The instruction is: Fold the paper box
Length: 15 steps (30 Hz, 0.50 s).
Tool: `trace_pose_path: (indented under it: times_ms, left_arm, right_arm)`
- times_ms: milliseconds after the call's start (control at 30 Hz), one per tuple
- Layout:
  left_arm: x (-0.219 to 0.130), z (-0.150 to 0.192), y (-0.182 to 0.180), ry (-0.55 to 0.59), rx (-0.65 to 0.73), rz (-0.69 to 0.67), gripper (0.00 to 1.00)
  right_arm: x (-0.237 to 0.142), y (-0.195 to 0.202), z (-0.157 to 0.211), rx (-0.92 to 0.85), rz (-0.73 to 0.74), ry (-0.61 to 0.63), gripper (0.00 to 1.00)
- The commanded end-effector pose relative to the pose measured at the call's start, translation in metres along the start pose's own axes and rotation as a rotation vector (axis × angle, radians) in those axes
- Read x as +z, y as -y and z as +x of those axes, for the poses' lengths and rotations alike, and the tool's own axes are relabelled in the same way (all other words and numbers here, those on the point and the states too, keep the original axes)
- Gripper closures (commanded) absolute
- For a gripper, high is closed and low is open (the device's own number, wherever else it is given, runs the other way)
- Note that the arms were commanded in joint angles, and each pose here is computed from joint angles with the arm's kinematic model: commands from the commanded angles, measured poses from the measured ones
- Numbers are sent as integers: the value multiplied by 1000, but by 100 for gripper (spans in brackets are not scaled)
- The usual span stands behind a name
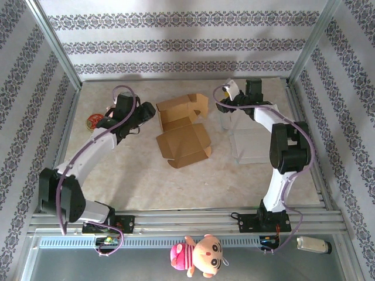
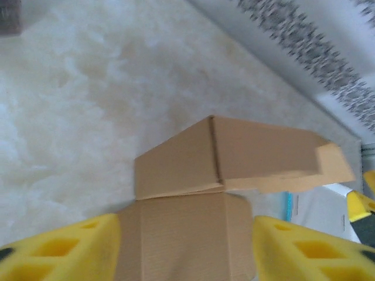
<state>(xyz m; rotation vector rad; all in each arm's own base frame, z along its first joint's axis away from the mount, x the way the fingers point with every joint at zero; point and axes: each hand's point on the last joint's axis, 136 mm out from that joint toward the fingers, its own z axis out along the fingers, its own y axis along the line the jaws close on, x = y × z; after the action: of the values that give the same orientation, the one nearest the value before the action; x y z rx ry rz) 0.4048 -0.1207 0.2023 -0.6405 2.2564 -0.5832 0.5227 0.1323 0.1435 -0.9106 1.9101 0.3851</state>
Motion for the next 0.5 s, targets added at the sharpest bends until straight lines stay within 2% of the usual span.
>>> trace_pose_path:
  times_ms: [0, 67, 167, 367, 467]
  left_arm:
    - [11, 6, 17, -96, 8, 66, 27]
    - [22, 4, 20, -112, 30, 51, 21]
    - [37, -1, 19, -116, 52, 29, 16]
    - [62, 9, 18, -160, 47, 39, 15]
    - [72, 16, 15, -188, 51, 33, 19]
  right_arm:
    - [10, -2, 9, -226, -42, -102, 37]
    - [21, -5, 19, -300, -61, -173, 37]
    - [34, -18, 25, -364, -120, -223, 39]
    - [51, -39, 24, -448, -203, -214, 43]
    - [58, -52, 19, -498, -241, -189, 44]
